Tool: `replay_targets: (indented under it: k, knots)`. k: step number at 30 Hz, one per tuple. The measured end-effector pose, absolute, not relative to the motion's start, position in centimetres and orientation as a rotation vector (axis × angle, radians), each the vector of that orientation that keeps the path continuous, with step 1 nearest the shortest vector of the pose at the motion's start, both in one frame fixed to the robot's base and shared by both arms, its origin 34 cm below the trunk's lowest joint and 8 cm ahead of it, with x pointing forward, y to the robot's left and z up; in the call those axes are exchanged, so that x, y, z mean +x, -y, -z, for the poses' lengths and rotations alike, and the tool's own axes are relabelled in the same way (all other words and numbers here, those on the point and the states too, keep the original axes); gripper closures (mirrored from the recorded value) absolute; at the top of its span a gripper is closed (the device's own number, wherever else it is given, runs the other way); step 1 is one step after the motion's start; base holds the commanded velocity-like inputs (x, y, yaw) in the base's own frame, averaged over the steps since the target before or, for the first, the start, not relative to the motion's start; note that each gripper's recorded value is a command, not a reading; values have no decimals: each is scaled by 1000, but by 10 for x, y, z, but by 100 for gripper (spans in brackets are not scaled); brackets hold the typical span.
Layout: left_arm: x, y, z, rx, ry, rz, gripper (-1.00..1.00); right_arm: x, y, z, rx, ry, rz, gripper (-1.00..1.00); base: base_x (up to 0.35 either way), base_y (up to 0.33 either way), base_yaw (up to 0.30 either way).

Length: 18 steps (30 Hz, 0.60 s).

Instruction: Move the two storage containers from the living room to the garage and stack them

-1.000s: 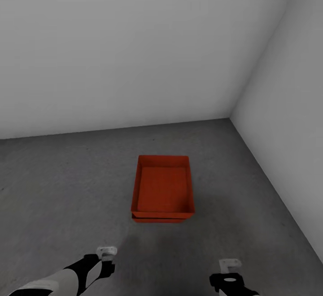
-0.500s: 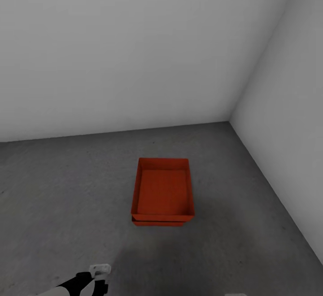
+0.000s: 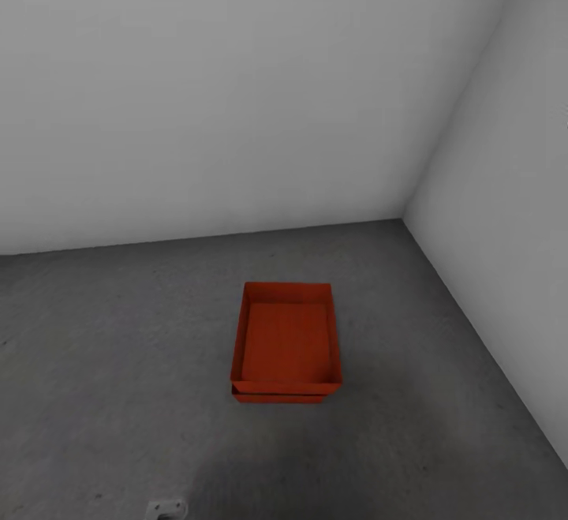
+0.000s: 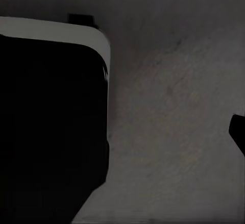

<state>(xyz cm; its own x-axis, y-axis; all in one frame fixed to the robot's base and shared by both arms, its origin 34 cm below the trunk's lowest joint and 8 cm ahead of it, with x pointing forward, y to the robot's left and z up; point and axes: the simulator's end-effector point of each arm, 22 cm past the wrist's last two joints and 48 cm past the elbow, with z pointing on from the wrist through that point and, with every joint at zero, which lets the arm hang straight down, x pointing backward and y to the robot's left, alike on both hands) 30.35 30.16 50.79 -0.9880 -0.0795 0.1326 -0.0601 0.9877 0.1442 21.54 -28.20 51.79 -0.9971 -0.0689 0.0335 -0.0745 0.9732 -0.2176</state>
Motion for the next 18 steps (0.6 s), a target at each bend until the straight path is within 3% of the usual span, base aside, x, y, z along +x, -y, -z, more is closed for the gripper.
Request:
replay_targets:
  k: [18]
  knots:
    - [270, -340, -515, 111, 3039, 301, -100, 193, 280, -524, 118, 3080, -322, -100, 0, 0, 0]
